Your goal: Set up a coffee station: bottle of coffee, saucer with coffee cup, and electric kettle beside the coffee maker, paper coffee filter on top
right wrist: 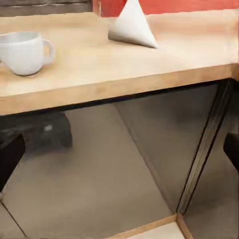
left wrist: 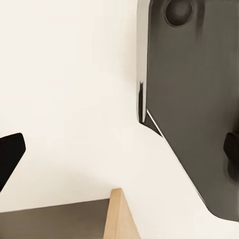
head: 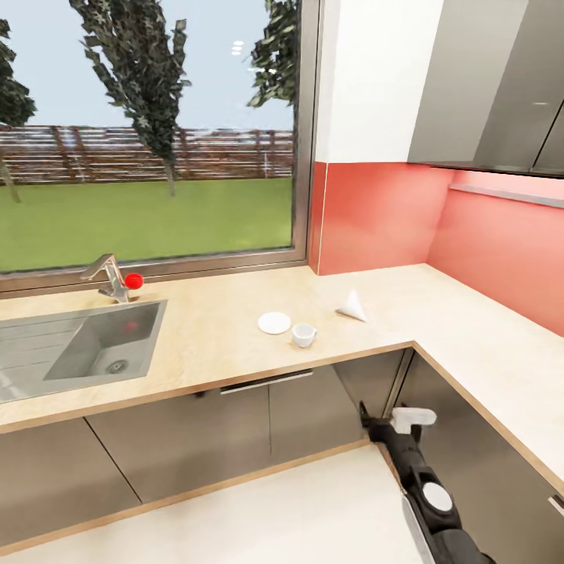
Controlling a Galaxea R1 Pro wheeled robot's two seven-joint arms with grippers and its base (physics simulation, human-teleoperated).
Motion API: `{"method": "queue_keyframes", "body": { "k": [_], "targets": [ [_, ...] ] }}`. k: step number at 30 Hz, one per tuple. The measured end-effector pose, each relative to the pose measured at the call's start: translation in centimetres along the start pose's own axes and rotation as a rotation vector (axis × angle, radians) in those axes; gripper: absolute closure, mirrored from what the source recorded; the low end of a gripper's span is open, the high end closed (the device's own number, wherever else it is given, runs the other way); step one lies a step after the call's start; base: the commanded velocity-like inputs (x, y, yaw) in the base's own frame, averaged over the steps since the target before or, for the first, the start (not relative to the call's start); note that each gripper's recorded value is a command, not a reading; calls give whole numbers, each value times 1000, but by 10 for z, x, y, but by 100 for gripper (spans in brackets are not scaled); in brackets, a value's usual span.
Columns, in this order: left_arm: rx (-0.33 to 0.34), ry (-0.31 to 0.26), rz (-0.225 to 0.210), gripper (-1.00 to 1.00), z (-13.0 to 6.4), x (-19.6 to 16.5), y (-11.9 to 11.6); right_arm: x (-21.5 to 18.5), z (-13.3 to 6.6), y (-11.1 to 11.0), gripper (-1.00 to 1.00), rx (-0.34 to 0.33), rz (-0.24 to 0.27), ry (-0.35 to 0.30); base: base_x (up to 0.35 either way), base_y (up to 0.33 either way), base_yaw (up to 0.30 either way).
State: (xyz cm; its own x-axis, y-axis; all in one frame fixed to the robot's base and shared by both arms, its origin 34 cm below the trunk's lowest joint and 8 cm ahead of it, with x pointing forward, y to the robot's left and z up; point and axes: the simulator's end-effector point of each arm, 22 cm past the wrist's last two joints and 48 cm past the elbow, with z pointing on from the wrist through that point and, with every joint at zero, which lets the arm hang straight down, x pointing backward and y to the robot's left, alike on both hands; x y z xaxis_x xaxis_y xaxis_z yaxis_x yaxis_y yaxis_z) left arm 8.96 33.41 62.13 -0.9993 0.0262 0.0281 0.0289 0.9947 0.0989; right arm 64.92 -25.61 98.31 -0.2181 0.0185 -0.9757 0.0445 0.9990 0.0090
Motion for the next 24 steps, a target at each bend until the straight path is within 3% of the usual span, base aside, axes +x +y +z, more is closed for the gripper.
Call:
{"method": "queue_keyframes", "body": {
  "k": [4, 8, 11, 12, 13, 14, 19, 24],
  "targets": [
    [1, 3, 2, -100, 0, 1, 0, -68, 34, -10, -100, 64, 12, -91, 0, 0, 0],
    [6, 5, 3, -100, 0, 2, -4, -123, 75, -7, -100, 81, 21, -123, 0, 0, 0],
    [10, 6, 2, -100, 0, 2, -6, -162, 114, -3, -100, 81, 22, -131, 14, 0, 0],
    [15, 10, 0, -100, 0, 3, -8, -176, 143, 1, -100, 78, 20, -104, 143, 0, 0],
    [17, 14, -2, -100, 0, 4, -9, -215, 161, 4, -100, 79, 19, -129, 311, 0, 0],
    [10, 34, -10, -100, -1, 13, -8, -235, 178, 9, -100, 104, 27, -114, 319, 0, 0],
    [7, 66, -18, -100, -2, 27, -8, -229, 182, 13, -100, 107, 25, -93, 332, 0, 0],
    [6, 78, -18, -100, -3, 33, -8, -192, 187, 13, -100, 108, 13, -14, 337, 0, 0]
  ]
}}
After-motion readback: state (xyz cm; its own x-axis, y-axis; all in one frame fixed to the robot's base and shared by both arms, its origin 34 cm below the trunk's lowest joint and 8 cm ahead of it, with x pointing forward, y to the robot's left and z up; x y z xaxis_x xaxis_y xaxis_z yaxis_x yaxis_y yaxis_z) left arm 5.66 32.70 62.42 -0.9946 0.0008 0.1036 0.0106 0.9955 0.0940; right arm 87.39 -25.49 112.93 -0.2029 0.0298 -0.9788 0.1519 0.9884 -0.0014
